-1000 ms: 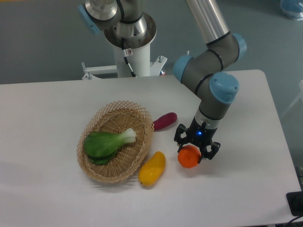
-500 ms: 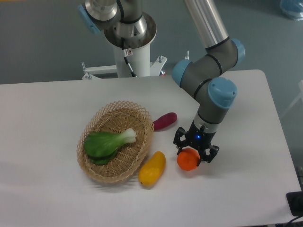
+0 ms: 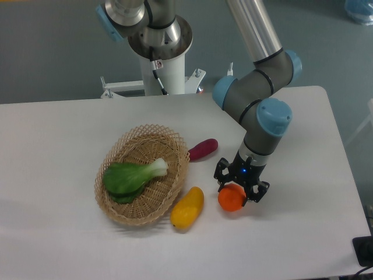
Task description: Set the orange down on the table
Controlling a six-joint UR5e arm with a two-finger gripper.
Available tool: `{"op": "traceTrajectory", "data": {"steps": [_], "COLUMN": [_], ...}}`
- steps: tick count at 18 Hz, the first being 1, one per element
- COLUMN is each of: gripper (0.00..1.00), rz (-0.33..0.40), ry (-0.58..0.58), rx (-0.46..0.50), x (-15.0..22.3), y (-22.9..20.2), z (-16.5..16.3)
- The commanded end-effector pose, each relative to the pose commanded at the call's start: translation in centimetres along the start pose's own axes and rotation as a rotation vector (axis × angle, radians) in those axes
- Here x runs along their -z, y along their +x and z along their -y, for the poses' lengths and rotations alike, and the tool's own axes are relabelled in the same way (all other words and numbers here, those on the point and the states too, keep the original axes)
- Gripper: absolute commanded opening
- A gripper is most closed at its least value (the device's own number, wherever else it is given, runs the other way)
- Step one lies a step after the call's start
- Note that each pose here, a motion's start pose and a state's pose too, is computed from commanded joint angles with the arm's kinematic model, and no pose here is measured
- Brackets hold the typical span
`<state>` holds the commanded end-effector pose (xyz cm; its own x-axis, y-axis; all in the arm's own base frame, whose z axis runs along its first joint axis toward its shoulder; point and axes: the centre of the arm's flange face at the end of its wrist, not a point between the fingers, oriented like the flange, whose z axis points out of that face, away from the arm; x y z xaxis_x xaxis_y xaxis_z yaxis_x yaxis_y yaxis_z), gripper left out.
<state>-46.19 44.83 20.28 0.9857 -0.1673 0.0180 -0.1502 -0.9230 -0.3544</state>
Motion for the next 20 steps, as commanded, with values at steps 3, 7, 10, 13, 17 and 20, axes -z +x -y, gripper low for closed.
{"op": "traceTrajectory", "data": {"steps": [3, 7, 10, 13, 17, 20], "gripper": [0.93, 1.00, 1.00, 1.00, 1.00, 1.00], "rz": [0.004, 0.009, 0.017, 0.071, 0.259, 0.378], "ry": [0.002, 0.002, 0.005, 0.018, -0.043, -0.124], "rx": [-0.003, -0.003, -0.008, -0.023, -0.028, -0.027], "x": [0.2, 0.4, 1.0, 3.8, 11.9, 17.4], "y": [-0.1, -0.3, -0.3, -0.9, -3.1, -3.6], "z": [0.1, 0.2, 0.4, 1.5, 3.6, 4.4]}}
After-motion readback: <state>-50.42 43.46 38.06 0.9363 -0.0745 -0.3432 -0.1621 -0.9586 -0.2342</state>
